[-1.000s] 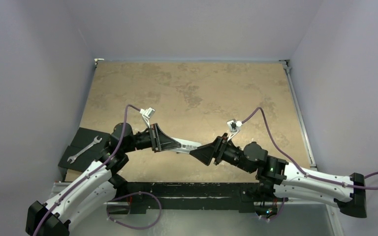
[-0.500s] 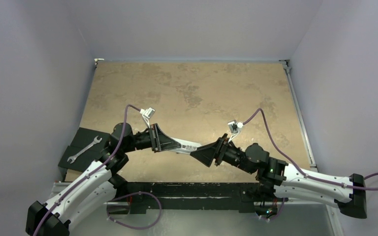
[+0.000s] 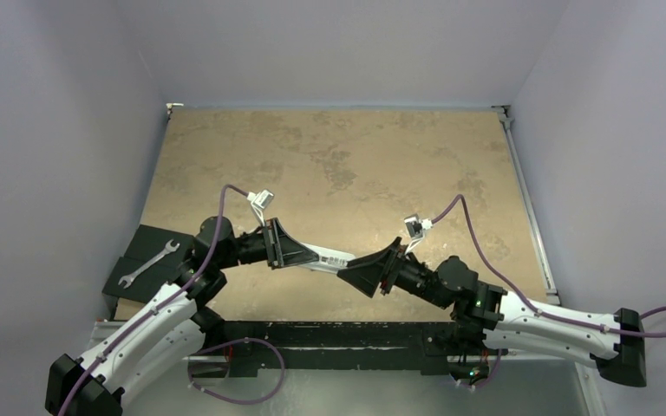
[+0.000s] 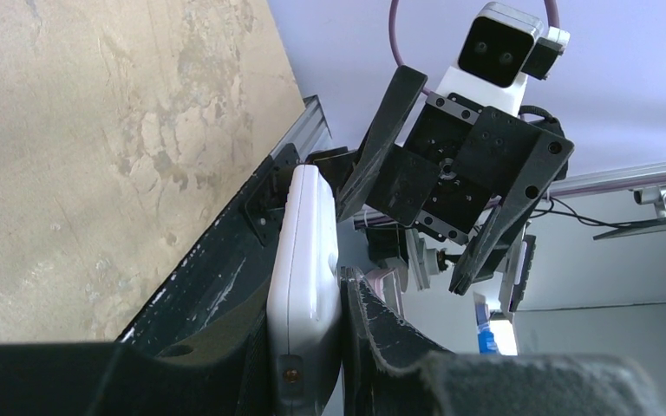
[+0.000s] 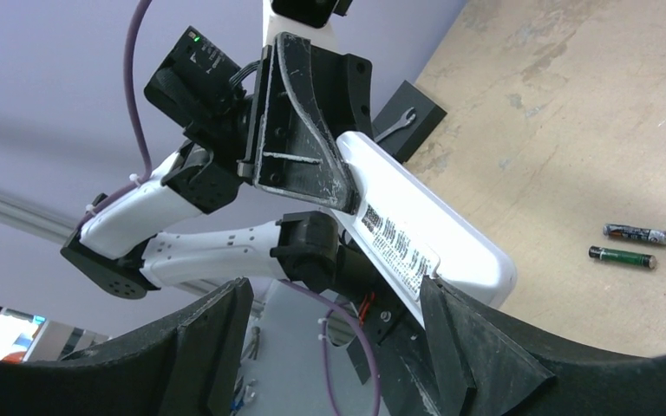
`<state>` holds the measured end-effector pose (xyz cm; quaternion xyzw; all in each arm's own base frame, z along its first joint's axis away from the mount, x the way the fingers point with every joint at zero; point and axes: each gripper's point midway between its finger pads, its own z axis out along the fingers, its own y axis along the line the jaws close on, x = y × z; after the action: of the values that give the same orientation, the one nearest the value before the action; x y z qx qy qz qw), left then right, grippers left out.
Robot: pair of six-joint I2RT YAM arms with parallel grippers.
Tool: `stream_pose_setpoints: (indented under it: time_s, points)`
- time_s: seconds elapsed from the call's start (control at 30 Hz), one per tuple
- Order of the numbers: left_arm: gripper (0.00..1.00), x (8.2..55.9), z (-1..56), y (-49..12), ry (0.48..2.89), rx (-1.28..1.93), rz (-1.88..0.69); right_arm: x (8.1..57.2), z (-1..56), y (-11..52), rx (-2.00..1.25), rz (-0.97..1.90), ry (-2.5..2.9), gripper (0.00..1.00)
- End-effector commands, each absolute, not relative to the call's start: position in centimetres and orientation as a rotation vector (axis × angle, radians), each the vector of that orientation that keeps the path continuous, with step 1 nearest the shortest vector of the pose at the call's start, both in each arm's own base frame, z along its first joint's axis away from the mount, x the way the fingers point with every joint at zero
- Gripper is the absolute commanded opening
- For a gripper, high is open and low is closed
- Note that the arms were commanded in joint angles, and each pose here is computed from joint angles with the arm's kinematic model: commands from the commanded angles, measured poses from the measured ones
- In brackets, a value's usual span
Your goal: Load the batteries into the remote control
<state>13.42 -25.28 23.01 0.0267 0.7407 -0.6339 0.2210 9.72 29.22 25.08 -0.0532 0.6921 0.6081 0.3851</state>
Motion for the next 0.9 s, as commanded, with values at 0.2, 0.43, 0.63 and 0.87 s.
stream_pose_setpoints:
  time_s: [0.2,0.43,0.63,0.87]
  points:
    - [0.0,12.9,24.5,-25.8,1.989,0.15,-1.812,7.4,29.7,29.4,-0.208,1.762,1.571,0.79]
    - [0.0,13.2,23.9,-25.8,2.014,0.145,-1.774,7.2,30.2,29.2,-0.216,1.779,1.52,0.79]
    - [0.0,13.3,23.6,-25.8,2.026,0.138,-1.76,7.3,30.6,29.1,-0.221,1.776,1.499,0.79]
    - [0.0,13.5,23.1,-25.8,2.042,0.132,-1.74,7.3,30.8,29.0,-0.22,1.773,1.489,0.79]
